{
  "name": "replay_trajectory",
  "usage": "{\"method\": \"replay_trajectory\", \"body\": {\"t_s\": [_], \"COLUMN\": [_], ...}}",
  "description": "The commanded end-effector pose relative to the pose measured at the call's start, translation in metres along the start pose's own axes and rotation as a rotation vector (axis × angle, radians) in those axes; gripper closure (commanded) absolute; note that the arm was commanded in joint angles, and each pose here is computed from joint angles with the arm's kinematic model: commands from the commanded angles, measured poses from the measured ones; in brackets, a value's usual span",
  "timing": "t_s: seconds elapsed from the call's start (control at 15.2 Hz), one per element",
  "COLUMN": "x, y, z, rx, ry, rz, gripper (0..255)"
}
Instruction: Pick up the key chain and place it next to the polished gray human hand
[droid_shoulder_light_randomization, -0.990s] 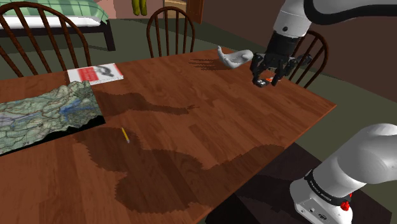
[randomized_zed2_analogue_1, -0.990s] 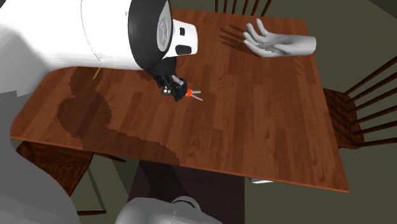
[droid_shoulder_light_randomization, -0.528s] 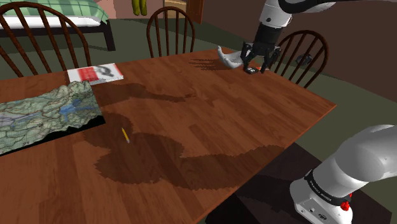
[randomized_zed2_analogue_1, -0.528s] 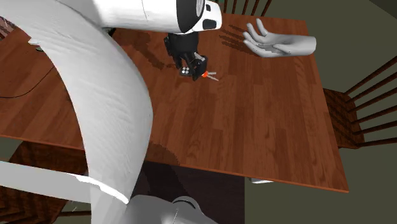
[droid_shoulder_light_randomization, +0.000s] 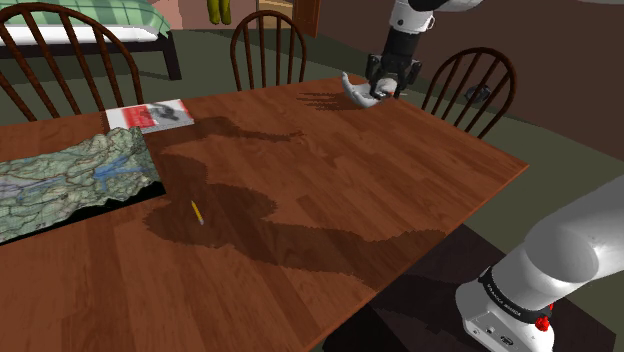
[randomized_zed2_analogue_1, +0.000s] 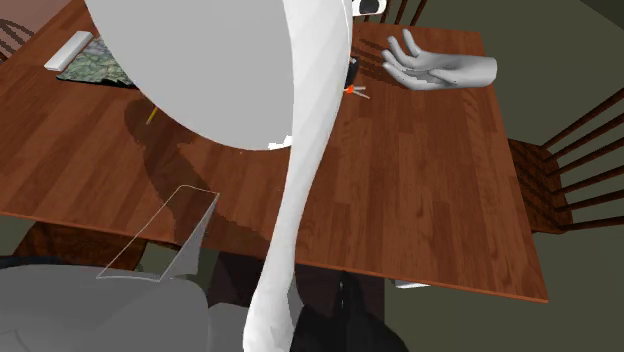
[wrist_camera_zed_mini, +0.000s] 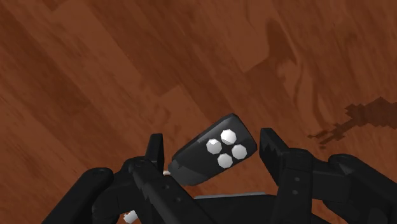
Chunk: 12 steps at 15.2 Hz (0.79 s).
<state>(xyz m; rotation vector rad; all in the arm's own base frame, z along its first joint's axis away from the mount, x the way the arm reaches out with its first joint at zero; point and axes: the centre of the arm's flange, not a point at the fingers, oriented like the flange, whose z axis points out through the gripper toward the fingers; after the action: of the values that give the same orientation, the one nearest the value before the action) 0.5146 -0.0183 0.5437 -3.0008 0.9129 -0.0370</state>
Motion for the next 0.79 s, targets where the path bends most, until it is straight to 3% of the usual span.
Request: {"method": "replay_trajectory", "body": {"t_s": [0.0,0.73], "x": [0.027,0.172], "y": [-0.004,-0.019], "z": [-0.001,0.002], "rx": [0.0,0.0], "ry": [0.001,0.001], "rz": [0.0,0.0], "gripper": [255,255]}}
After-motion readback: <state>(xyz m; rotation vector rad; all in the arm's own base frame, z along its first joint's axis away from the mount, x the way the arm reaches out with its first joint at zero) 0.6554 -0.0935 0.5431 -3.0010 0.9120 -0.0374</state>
